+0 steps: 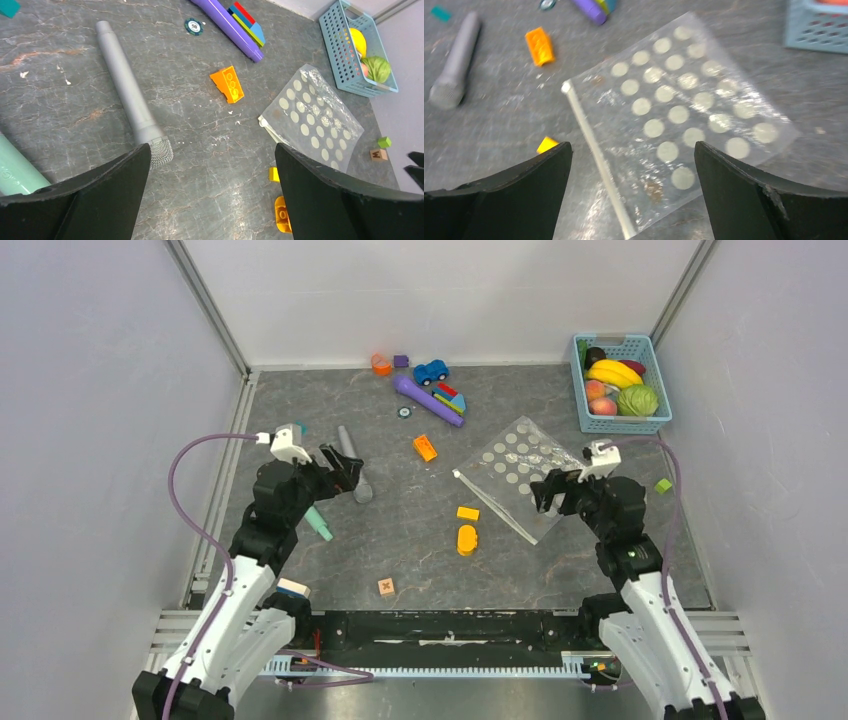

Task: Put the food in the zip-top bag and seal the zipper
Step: Pick up the zipper food storage bag at the center of the board.

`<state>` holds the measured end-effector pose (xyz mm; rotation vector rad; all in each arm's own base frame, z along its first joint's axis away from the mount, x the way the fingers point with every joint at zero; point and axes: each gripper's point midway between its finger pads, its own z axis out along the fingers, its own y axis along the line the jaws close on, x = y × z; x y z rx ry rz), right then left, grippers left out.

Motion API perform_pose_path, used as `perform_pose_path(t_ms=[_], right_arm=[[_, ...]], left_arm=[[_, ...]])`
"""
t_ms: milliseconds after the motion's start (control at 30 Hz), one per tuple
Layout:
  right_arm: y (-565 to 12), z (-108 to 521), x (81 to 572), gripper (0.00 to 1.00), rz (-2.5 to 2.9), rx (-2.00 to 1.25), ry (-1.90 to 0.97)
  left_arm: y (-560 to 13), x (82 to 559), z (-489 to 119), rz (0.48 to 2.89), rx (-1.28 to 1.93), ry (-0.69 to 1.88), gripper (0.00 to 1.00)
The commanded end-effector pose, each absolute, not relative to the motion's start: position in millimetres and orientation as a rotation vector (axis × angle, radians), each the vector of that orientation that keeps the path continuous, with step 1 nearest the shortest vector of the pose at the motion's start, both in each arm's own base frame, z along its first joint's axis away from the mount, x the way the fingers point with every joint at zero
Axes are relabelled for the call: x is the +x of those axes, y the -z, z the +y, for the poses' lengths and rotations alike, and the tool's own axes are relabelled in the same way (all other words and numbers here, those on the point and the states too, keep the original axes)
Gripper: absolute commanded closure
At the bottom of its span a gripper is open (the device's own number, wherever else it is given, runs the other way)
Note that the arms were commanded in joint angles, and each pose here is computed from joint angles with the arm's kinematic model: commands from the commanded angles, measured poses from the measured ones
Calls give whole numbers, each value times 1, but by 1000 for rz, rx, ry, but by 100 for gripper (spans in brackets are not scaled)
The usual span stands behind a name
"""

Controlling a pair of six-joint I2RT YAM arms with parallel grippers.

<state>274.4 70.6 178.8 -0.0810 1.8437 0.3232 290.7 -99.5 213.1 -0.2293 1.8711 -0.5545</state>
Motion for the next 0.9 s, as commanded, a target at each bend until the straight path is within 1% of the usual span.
perform_pose_path(t_ms=[0,100,167,300,567,733,767,867], right_arm=[[-178,112,269,2,1888,-266,-541],[-161,134,266,2,1938,-314,-617],[-147,146,262,2,1999,-376,-595],[-123,155,260,2,2141,-492,-401],[-79,164,256,2,2296,-753,-120],[-73,158,269,1,2317,-745,-3],[-74,159,270,4,2315,-745,-4],[-74,159,275,5,2305,-718,13]], left_arm=[[-219,291,-110,1846,-163,602,0],[-216,291,-111,1856,-150,603,0],[-215,292,-113,1863,-145,608,0],[-208,289,-116,1891,-122,622,0],[-201,289,-124,1930,-95,655,0],[-195,291,-127,1956,-89,667,0],[-195,291,-128,1960,-85,671,0],[-192,292,-130,1967,-83,678,0]])
